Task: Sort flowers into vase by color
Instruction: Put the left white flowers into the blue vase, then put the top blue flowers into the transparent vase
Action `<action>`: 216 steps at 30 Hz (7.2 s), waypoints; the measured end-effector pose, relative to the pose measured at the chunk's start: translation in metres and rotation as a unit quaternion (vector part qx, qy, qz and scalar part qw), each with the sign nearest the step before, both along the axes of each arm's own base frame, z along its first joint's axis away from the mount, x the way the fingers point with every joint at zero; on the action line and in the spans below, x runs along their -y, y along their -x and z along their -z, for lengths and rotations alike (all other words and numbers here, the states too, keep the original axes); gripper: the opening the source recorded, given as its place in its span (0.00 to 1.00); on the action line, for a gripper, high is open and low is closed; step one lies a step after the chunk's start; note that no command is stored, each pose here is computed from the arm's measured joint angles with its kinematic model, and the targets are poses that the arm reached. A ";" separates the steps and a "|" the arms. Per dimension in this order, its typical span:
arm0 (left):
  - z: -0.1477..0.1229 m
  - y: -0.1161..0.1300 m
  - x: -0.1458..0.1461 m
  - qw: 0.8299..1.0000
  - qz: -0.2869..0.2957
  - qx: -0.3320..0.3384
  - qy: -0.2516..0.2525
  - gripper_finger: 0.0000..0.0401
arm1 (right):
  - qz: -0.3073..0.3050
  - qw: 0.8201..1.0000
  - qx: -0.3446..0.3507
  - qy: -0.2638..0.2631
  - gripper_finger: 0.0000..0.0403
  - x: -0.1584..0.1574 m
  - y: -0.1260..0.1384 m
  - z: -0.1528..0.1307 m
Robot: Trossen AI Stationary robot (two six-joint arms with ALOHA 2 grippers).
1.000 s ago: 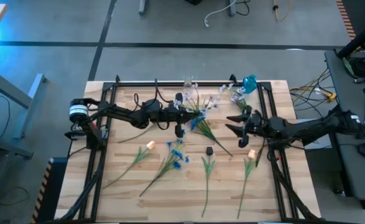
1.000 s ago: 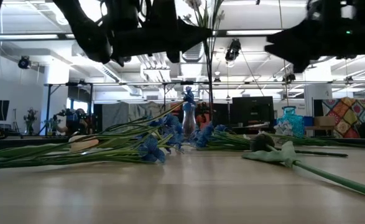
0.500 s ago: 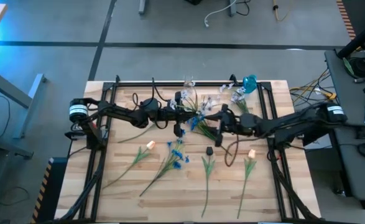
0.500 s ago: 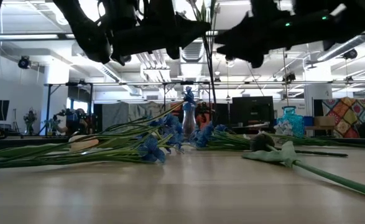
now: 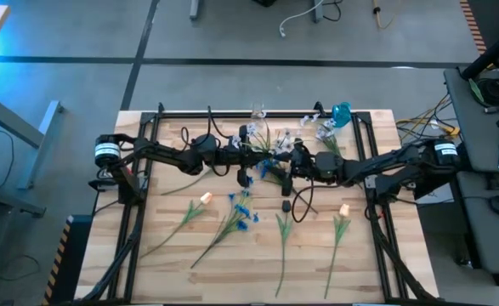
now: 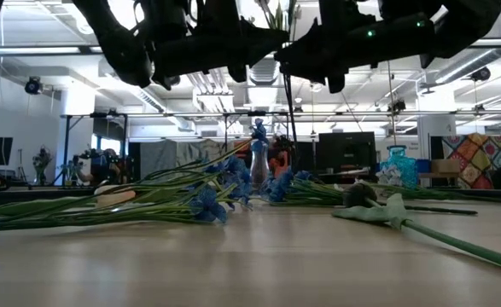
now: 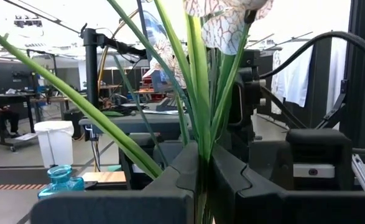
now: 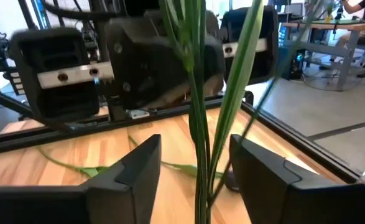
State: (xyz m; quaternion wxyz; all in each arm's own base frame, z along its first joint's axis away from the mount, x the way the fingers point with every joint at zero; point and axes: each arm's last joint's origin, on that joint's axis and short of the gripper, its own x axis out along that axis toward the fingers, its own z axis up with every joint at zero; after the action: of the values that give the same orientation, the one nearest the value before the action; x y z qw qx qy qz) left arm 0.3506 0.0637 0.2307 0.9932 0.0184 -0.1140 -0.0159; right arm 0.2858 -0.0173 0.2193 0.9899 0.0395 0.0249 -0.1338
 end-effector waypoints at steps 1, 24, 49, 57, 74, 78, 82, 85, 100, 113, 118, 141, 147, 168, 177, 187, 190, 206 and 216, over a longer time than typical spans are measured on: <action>0.000 0.000 0.000 1.000 0.000 0.000 0.000 0.00 | 0.000 1.000 0.003 0.000 0.41 0.000 0.000 -0.001; 0.027 0.029 0.005 1.000 0.009 0.009 0.007 0.34 | 0.117 0.991 0.013 0.067 0.03 0.009 0.035 -0.033; 0.057 0.098 0.016 0.999 -0.045 0.023 0.007 0.38 | 0.528 0.833 -0.004 0.165 0.03 0.094 0.142 -0.033; 0.058 0.101 0.016 0.998 -0.059 0.021 0.001 0.38 | 0.552 0.811 -0.008 0.196 0.03 0.112 0.145 -0.030; 0.061 0.104 0.017 0.998 -0.059 0.014 0.003 0.38 | 0.600 0.772 -0.025 0.209 0.03 0.138 0.144 -0.016; 0.061 0.104 0.017 0.998 -0.059 0.014 0.003 0.38 | 0.598 0.777 -0.023 0.195 0.03 0.141 0.141 -0.011; 0.061 0.104 0.017 0.998 -0.059 0.014 0.003 0.38 | 0.600 0.780 -0.030 0.175 0.03 0.147 0.137 0.001; 0.061 0.104 0.017 0.998 -0.059 0.014 0.003 0.38 | 0.601 0.778 -0.047 0.175 0.03 0.150 0.134 0.009; 0.062 0.104 0.017 0.998 -0.059 0.008 0.003 0.38 | 0.648 0.742 -0.091 0.148 0.17 0.153 0.133 0.023; 0.063 0.103 0.017 0.998 -0.059 0.003 0.004 0.38 | 0.655 0.716 -0.222 0.095 0.33 0.158 0.128 0.024; 0.063 0.103 0.017 0.998 -0.059 0.002 0.004 0.38 | 0.645 0.711 -0.272 0.064 0.40 0.159 0.126 0.013; 0.063 0.103 0.017 0.998 -0.059 0.001 0.004 0.38 | 0.503 0.745 -0.424 -0.111 0.50 0.144 0.132 -0.088; 0.063 0.103 0.017 0.998 -0.059 0.002 0.004 0.38 | 0.447 0.740 -0.475 -0.161 0.50 0.131 0.143 -0.105; 0.064 0.103 0.017 0.999 -0.055 -0.002 0.004 0.38 | 0.090 0.782 -0.479 -0.388 0.39 0.080 0.165 -0.103; 0.063 0.103 0.019 1.000 -0.022 -0.006 -0.021 0.28 | 0.029 0.781 -0.473 -0.406 0.04 0.075 0.166 -0.048; 0.058 0.108 0.022 0.997 0.000 -0.077 -0.015 0.19 | -0.013 0.845 -0.391 -0.364 0.02 0.061 0.152 -0.001; 0.054 0.112 0.024 0.995 0.015 -0.093 -0.013 0.19 | -0.037 0.866 -0.359 -0.346 0.02 0.051 0.143 0.011; 0.071 0.129 0.040 0.988 -0.020 -0.151 0.001 0.19 | 0.025 0.926 -0.298 -0.233 0.05 -0.008 0.101 0.041; 0.077 0.127 0.040 0.986 -0.028 -0.167 0.006 0.19 | 0.051 0.915 -0.338 -0.216 0.34 -0.012 0.045 0.049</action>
State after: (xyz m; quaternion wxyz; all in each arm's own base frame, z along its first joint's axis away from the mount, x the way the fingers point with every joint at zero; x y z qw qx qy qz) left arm 0.2232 0.0234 0.1535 0.9984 0.0123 0.0536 0.0098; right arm 0.2405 -0.0049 0.1701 0.8815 0.2060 0.3844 -0.1810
